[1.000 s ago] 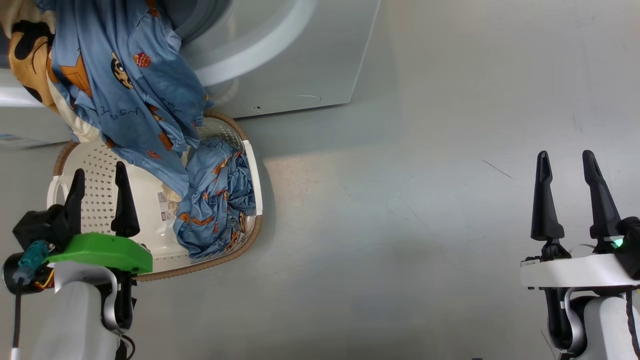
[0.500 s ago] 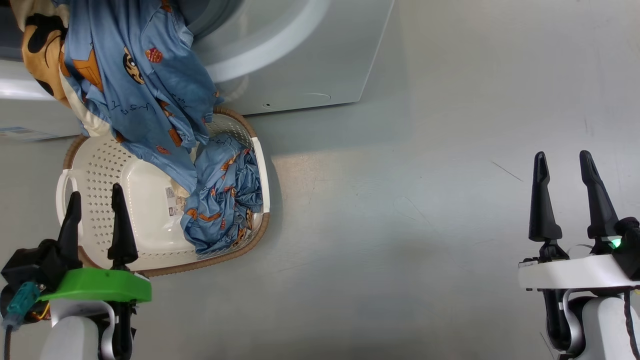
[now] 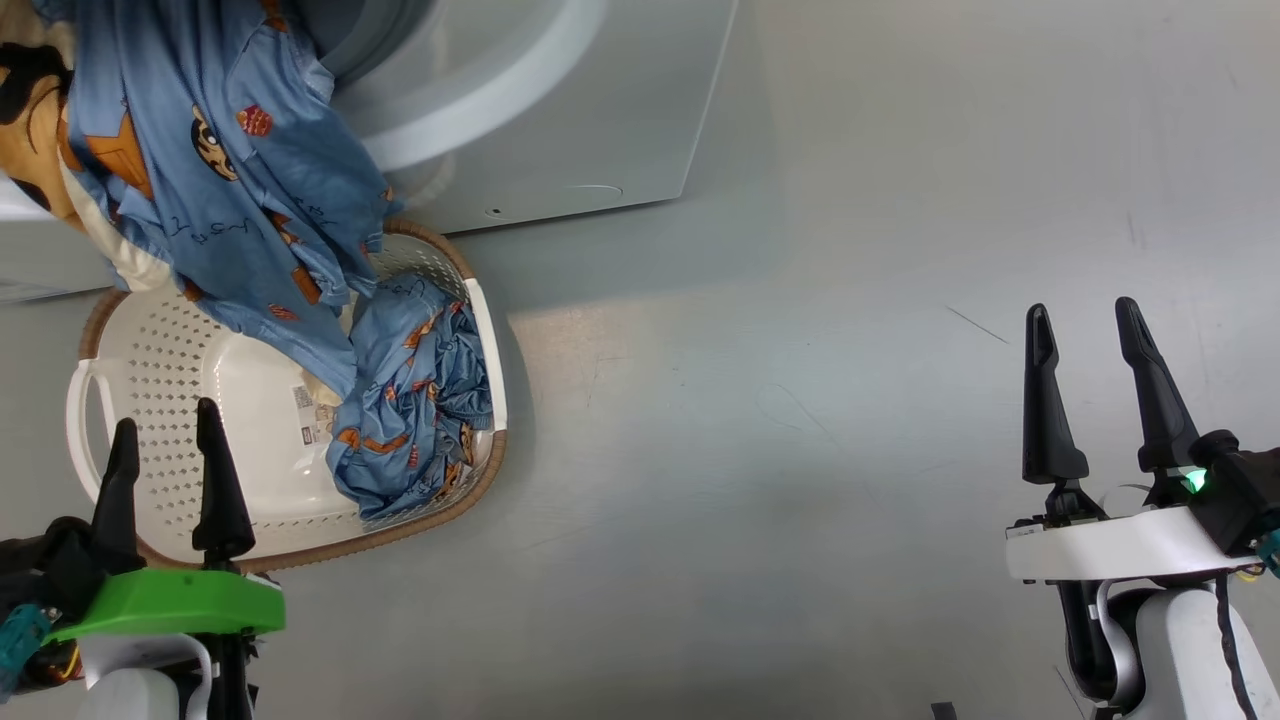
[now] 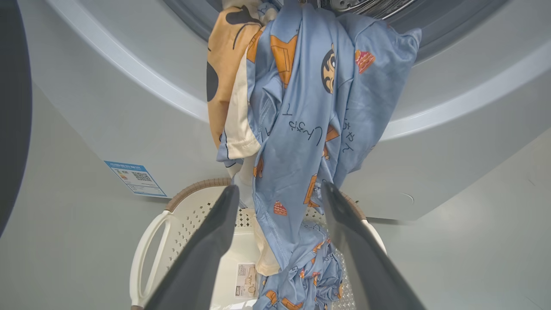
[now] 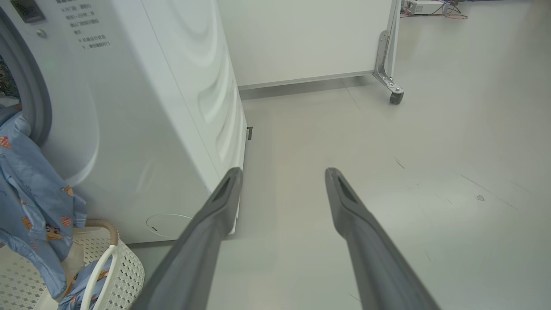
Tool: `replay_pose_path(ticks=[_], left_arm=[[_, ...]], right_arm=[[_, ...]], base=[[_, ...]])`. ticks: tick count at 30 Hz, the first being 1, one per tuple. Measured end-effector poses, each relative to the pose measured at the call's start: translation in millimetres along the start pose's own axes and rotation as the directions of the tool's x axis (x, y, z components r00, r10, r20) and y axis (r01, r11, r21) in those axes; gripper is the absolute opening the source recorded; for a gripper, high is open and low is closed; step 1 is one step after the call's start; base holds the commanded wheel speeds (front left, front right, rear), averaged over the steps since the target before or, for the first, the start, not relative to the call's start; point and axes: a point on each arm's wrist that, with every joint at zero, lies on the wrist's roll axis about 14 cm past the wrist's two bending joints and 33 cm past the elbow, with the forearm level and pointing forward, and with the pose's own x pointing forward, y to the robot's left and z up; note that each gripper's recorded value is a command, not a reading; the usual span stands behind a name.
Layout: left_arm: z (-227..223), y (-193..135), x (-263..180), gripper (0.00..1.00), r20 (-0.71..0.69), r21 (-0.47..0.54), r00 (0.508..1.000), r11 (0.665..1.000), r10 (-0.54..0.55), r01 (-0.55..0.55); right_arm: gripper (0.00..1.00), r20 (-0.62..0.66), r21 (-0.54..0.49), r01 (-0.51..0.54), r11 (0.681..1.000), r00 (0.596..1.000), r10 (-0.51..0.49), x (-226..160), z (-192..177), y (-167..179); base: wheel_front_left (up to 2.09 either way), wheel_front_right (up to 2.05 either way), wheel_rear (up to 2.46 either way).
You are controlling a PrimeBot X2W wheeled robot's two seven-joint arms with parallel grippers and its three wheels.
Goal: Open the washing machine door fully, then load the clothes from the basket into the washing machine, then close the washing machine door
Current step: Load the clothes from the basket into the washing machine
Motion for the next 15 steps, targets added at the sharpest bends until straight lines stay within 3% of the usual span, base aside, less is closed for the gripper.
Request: replay_pose_path(ticks=[15], left_arm=[[-21,-13,29,1.00,-0.071,-0.030,0.996,0.999,-0.047,0.045]], right_arm=[[1.00,0.005,-0.006,0.059,0.998,0.998,-0.059,-14,7,-18]], base=[[0.00,0.00,0.00]])
